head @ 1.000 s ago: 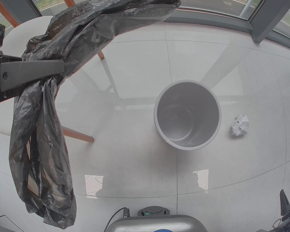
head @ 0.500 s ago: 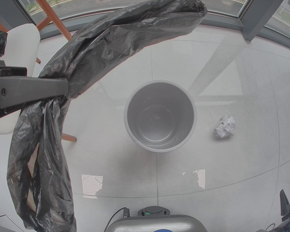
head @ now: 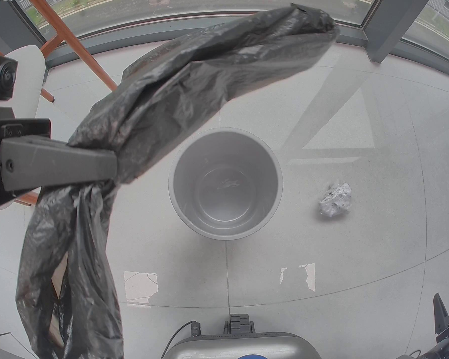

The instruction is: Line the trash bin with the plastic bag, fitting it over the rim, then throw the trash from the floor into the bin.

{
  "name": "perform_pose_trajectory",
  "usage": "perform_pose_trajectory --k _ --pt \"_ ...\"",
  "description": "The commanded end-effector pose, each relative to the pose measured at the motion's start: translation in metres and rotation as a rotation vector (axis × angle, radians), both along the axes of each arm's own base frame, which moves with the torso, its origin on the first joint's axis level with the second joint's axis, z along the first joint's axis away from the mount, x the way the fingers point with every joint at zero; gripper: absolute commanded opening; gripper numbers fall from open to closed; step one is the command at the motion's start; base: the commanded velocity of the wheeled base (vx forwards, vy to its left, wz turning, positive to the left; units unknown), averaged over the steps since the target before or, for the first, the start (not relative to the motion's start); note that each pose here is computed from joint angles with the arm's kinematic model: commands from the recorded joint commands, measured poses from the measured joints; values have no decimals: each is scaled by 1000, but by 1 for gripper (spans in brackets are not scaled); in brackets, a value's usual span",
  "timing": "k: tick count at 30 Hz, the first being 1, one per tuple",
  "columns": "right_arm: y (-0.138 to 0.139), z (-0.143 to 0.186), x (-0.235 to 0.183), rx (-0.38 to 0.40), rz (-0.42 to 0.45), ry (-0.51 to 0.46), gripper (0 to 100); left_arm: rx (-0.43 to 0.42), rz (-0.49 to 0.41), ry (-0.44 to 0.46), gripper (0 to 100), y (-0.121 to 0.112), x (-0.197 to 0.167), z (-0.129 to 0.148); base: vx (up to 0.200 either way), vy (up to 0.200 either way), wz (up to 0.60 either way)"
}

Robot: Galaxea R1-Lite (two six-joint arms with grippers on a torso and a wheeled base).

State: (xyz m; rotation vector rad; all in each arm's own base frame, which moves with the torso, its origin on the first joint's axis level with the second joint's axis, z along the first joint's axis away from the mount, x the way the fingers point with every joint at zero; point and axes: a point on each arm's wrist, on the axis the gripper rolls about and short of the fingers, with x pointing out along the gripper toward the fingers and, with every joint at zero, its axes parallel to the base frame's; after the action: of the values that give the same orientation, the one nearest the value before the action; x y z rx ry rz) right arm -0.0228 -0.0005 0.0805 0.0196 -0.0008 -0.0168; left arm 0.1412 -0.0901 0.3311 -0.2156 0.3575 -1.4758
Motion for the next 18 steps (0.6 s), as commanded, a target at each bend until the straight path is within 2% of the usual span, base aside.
perform_pose_trajectory --k 1,9,18 --pt "0 -5 0 0 0 -1 100 19 -72 41 0 -12 0 -10 0 0 0" --pt "0 -5 0 0 0 1 100 61 -120 131 0 -33 26 -36 0 0 0" --pt "0 -5 0 0 0 1 100 57 -130 130 0 -50 54 -67 0 0 0"
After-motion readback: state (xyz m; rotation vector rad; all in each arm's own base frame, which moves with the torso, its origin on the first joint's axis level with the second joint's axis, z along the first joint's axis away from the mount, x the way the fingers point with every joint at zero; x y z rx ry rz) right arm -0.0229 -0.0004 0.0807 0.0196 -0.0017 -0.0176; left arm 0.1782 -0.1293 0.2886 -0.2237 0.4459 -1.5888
